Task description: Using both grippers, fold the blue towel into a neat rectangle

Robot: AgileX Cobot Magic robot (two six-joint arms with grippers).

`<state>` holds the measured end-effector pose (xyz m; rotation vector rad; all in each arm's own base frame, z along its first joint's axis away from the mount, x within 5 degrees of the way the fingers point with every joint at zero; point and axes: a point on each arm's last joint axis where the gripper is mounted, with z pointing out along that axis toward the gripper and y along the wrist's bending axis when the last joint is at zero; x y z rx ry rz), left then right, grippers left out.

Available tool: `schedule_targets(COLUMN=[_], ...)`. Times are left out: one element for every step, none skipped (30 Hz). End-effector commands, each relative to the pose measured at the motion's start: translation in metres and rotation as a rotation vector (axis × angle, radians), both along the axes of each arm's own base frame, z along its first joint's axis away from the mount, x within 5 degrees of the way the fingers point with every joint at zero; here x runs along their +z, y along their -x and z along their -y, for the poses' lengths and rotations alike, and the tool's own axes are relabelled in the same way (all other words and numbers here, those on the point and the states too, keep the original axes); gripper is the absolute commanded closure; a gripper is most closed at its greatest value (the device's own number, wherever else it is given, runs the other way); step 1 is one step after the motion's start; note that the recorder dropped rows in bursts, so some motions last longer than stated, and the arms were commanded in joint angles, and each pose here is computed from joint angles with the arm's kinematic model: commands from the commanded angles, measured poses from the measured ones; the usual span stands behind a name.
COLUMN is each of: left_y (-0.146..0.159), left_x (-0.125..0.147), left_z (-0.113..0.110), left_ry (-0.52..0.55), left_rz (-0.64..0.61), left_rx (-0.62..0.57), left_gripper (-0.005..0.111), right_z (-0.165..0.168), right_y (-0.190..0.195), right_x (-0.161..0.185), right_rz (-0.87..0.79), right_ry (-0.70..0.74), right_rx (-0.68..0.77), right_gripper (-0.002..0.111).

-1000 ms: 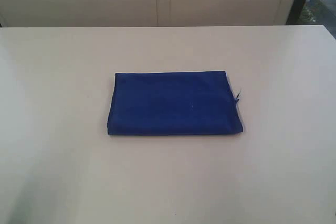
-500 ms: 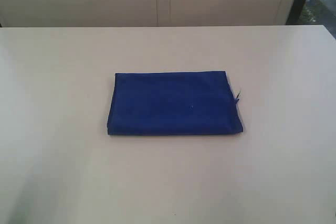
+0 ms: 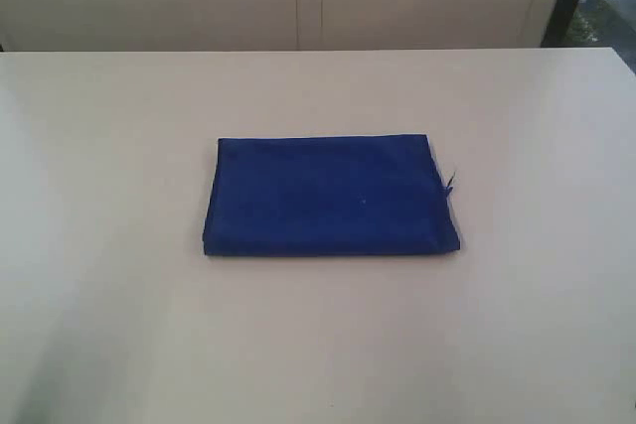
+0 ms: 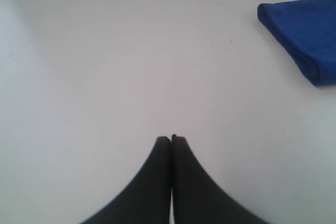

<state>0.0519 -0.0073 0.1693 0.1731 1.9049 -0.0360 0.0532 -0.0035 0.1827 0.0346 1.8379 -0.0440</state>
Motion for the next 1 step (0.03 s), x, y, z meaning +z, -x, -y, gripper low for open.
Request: schedule_targets(left_y=[0.0003], left_x=[-0.0017], left_z=[0.0003], left_ry=[0.01], left_rz=[-0.006], left_rx=[0.0], left_gripper=[0.107], right_z=[0.0002], right_y=[-0.0002], right_x=[-0.0003], right_rz=[0.013], right_ry=[0.0], right_rx=[-0.004], right_gripper=[0.108])
